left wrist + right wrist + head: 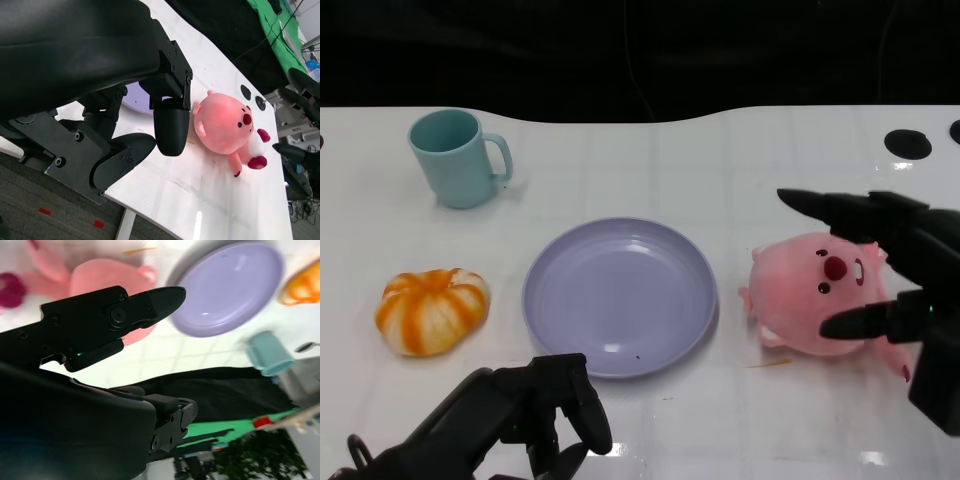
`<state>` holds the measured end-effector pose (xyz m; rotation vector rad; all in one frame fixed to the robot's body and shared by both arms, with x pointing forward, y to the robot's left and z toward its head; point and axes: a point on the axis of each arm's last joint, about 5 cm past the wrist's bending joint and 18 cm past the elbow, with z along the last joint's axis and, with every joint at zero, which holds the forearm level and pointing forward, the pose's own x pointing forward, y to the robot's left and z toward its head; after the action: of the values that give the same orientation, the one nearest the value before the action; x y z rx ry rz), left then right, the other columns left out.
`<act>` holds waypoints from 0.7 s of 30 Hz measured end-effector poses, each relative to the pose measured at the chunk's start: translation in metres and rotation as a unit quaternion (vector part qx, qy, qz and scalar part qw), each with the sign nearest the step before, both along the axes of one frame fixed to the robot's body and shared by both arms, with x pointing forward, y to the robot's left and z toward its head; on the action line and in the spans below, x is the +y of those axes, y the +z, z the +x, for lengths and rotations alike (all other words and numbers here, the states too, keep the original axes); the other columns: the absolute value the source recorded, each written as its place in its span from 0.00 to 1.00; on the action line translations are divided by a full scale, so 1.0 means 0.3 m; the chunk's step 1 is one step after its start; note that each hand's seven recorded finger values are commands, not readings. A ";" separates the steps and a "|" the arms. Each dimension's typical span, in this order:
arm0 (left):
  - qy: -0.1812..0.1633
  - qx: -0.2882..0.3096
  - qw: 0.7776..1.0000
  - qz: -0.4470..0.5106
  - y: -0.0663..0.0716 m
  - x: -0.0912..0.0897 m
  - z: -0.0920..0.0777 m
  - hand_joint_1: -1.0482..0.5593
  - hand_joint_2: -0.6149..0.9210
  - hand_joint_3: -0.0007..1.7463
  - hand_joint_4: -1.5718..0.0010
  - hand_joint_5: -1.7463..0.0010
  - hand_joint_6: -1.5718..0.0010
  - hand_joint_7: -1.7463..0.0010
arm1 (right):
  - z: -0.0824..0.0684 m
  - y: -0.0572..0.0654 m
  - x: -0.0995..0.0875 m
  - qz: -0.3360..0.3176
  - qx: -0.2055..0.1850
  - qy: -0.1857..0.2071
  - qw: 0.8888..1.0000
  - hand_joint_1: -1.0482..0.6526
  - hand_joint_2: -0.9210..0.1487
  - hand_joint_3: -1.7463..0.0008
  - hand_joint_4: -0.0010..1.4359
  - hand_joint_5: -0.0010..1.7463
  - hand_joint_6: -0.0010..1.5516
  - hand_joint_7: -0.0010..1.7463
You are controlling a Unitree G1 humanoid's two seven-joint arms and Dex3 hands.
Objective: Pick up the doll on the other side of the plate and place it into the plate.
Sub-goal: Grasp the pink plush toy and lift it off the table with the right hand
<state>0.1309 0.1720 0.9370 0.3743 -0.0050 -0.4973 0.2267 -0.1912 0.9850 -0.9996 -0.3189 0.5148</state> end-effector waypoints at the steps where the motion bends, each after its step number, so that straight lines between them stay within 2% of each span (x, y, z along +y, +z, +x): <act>1: 0.000 0.000 1.000 0.000 0.000 0.000 0.000 0.54 0.76 0.65 0.55 0.00 0.60 0.14 | 0.010 0.013 0.003 -0.013 -0.002 -0.005 1.000 0.15 0.03 0.99 0.00 0.10 0.07 0.01; 4: 0.001 0.001 1.000 -0.001 0.000 -0.001 0.000 0.54 0.76 0.65 0.55 0.00 0.60 0.13 | 0.033 0.041 0.015 -0.060 0.008 -0.020 0.998 0.15 0.02 0.99 0.00 0.10 0.08 0.02; 12: 0.002 0.004 1.000 -0.002 0.003 -0.002 -0.002 0.55 0.76 0.65 0.55 0.00 0.60 0.13 | 0.073 0.069 0.042 -0.120 0.031 -0.023 0.992 0.17 0.03 1.00 0.01 0.14 0.10 0.01; 17: -0.002 0.007 1.000 -0.003 0.000 -0.009 -0.006 0.55 0.76 0.65 0.55 0.00 0.60 0.13 | 0.097 0.057 0.050 -0.151 0.052 -0.022 0.987 0.16 0.01 1.00 0.00 0.14 0.09 0.01; 21: -0.002 0.003 1.000 -0.007 0.010 -0.014 -0.010 0.55 0.75 0.66 0.55 0.00 0.59 0.13 | 0.124 0.021 0.052 -0.176 0.080 -0.024 0.981 0.14 0.00 0.99 0.00 0.15 0.09 0.01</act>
<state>0.1278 0.1678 0.9399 0.3599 -0.0034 -0.5018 0.2640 -0.1757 0.9914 -1.2958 -0.0587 0.6178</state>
